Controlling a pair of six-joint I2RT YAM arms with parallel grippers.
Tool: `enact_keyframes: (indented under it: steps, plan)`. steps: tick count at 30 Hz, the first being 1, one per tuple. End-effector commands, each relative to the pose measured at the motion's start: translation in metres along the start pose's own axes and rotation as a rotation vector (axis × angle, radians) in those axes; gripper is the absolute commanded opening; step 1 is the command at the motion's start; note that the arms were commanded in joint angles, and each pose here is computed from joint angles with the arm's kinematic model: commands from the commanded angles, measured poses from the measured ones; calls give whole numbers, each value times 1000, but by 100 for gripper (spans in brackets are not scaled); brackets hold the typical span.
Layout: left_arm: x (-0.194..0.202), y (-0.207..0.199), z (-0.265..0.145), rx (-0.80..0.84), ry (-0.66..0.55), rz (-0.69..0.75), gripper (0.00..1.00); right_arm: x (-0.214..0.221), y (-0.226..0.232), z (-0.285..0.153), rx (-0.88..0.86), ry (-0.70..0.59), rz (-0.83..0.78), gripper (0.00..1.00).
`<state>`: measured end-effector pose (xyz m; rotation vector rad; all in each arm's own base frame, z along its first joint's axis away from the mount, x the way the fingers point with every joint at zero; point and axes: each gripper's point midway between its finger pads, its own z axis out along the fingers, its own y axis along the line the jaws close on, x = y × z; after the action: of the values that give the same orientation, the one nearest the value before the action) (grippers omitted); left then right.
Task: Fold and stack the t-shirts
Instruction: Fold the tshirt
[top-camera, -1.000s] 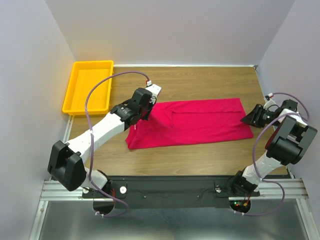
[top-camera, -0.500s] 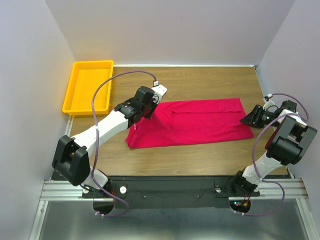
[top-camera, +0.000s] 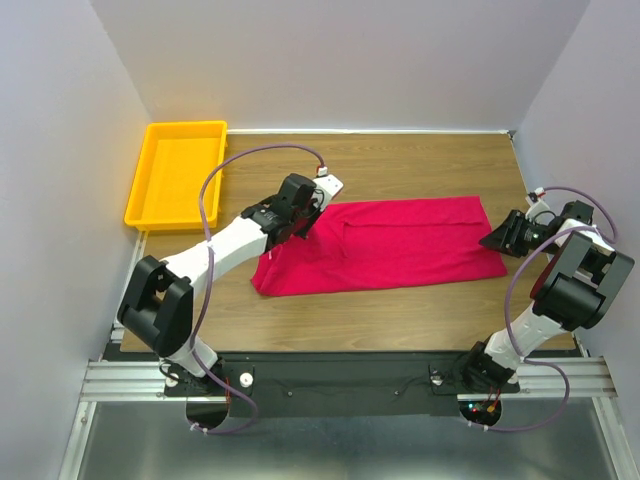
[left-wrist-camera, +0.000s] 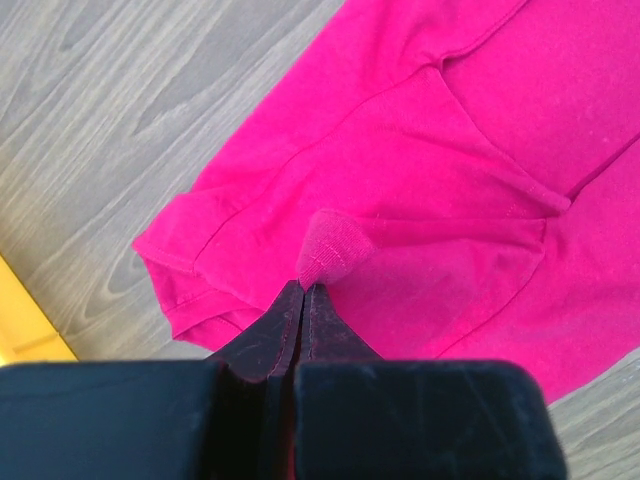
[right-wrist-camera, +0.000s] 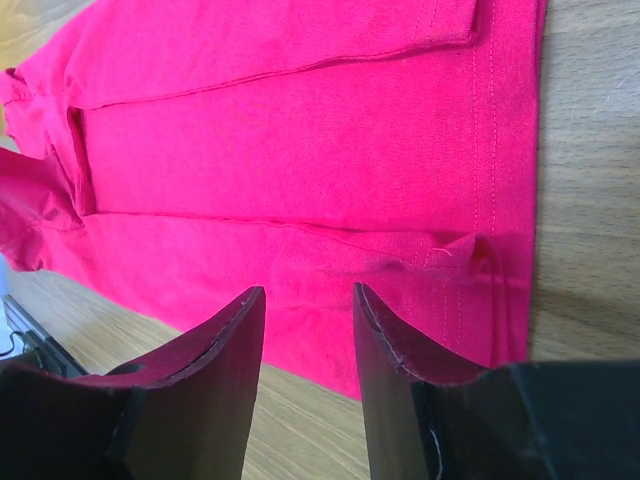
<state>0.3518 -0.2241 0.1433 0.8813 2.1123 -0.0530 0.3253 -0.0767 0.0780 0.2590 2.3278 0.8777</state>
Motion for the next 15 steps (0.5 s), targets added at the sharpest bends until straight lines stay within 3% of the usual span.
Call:
enact_keyframes:
  steps: [1, 15]
  plan:
    - [-18, 2, 2, 5, -61, 20, 0, -7, 9, -3, -17, -28, -61, 47]
    - [-25, -4, 19, 41, -72, 52, 0, -6, 8, -2, -18, -26, -61, 47]
